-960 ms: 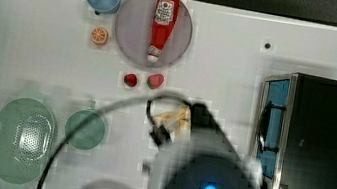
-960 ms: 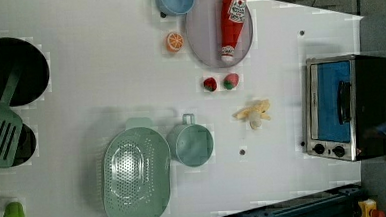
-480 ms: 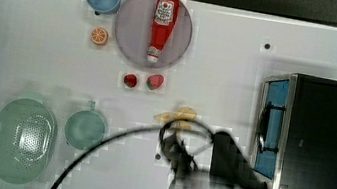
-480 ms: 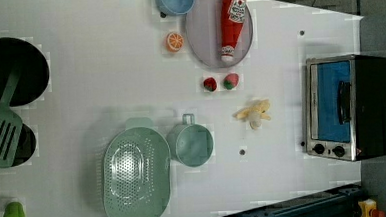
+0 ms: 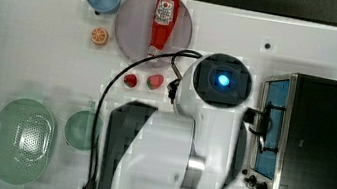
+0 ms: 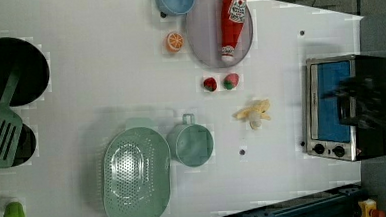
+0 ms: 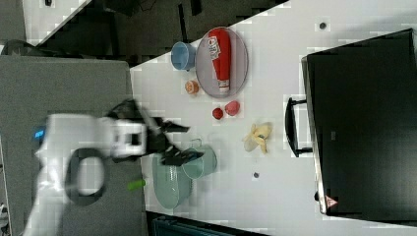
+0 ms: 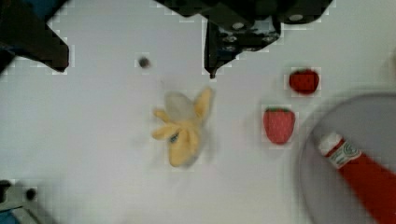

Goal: Pick banana from table and place on oven.

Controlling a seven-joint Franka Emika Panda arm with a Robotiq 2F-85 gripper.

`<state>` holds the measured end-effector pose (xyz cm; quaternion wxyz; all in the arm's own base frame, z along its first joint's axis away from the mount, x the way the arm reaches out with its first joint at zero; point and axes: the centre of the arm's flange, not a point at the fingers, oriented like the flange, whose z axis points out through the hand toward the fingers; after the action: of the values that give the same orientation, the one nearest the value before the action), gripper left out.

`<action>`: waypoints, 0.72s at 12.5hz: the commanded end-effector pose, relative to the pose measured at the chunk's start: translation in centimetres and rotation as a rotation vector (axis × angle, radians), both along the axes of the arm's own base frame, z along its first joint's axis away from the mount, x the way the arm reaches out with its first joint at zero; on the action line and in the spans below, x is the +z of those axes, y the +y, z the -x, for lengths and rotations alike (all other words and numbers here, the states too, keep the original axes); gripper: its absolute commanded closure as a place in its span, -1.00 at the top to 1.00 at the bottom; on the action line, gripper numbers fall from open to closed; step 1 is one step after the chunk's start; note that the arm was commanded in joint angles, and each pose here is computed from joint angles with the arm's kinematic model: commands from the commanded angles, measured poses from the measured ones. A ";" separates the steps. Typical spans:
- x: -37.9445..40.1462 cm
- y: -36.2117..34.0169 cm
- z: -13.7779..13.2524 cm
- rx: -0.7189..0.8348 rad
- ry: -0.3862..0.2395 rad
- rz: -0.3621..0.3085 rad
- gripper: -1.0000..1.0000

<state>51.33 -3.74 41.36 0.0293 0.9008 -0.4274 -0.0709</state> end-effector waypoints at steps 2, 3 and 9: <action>-4.6 0.4 -0.2 -0.014 -0.063 0.028 1.00; -6.9 0.4 0.2 -0.013 -0.069 0.028 1.00; -18.7 1.1 3.0 0.001 -0.070 0.026 1.00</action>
<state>49.16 -2.77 25.12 0.0190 0.9125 -0.4086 -0.0099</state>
